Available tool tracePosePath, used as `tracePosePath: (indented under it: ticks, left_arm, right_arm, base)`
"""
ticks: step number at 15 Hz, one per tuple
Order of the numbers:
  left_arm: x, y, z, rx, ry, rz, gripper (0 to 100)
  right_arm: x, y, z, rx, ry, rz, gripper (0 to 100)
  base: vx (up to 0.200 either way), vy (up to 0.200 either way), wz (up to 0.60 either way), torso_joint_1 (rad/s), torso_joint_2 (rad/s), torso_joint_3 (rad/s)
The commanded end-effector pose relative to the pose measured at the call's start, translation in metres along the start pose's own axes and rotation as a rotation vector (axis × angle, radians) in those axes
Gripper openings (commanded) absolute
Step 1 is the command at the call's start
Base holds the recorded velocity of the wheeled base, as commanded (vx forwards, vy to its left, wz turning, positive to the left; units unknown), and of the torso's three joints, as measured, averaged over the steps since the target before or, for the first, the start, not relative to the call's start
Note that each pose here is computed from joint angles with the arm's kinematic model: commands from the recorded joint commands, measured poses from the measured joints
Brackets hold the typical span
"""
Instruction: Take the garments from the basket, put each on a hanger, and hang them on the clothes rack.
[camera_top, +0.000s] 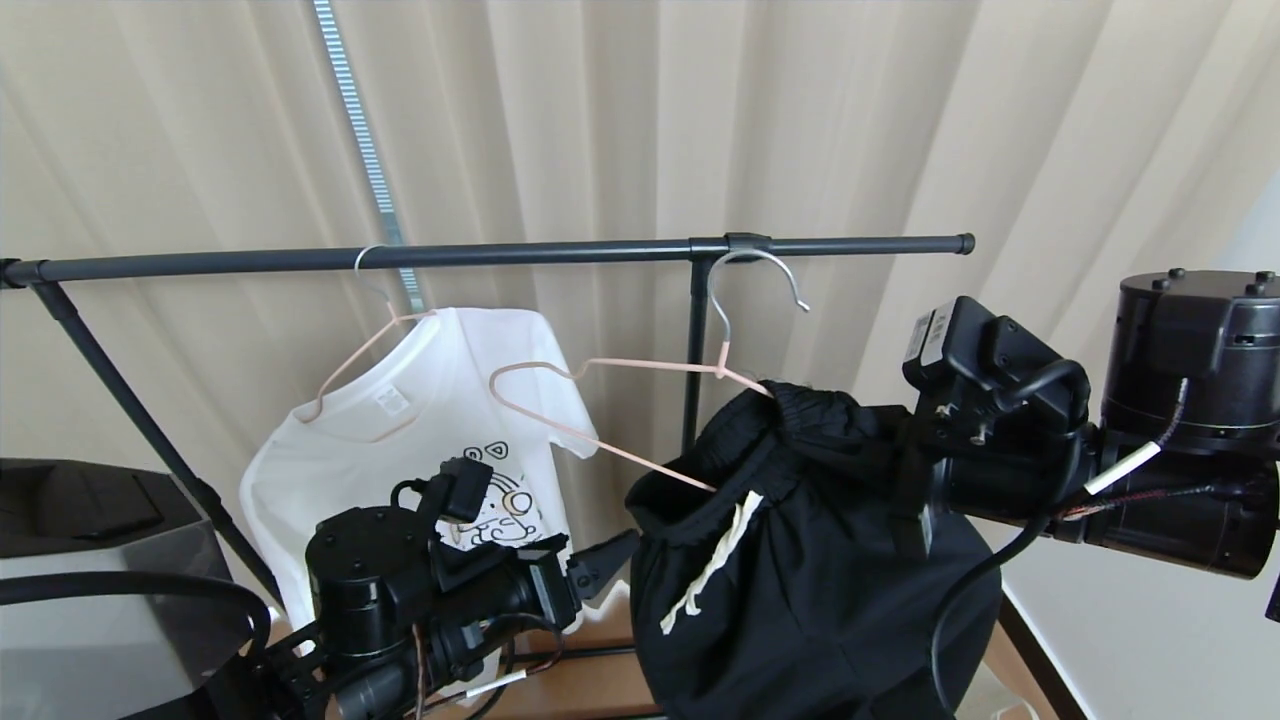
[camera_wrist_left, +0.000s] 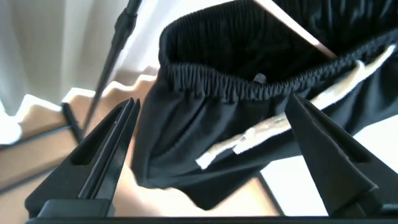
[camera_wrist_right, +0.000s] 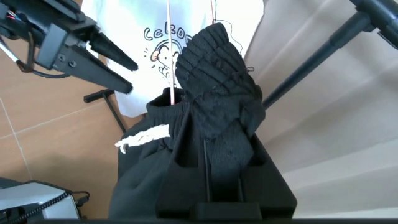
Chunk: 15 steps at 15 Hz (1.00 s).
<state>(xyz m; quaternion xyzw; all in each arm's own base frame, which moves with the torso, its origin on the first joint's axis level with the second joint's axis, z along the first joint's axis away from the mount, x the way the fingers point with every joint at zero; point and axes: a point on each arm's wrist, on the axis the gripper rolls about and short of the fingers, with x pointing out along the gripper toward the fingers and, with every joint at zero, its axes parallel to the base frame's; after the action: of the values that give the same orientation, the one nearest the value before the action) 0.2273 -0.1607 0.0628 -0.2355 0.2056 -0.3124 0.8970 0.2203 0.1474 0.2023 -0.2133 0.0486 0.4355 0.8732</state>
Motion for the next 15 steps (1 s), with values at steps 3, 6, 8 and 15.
tracePosePath:
  ticks: [3, 6, 8, 15]
  left_arm:
    - [-0.016, 0.028, -0.016, -0.146, 0.106, 0.027, 100]
    - [-0.007, 0.046, -0.015, -0.217, 0.115, 0.039, 100]
    - [-0.004, 0.051, -0.008, -0.222, 0.111, 0.007, 100]
    - [0.004, 0.046, 0.009, -0.196, 0.062, -0.076, 100]
  right_arm:
    - [-0.009, 0.000, 0.005, 0.007, -0.025, -0.007, 0]
    - [-0.019, 0.005, 0.007, 0.002, -0.075, 0.071, 0]
    - [-0.024, 0.007, 0.007, -0.002, -0.083, 0.081, 0]
    - [-0.024, 0.009, 0.005, 0.001, -0.085, 0.105, 0]
  base:
    - [0.000, 0.000, 0.00, 0.000, 0.00, 0.000]
    - [0.000, 0.000, 0.00, 0.000, 0.00, 0.000]
    - [0.000, 0.000, 0.00, 0.000, 0.00, 0.000]
    - [0.000, 0.000, 0.00, 0.000, 0.00, 0.000]
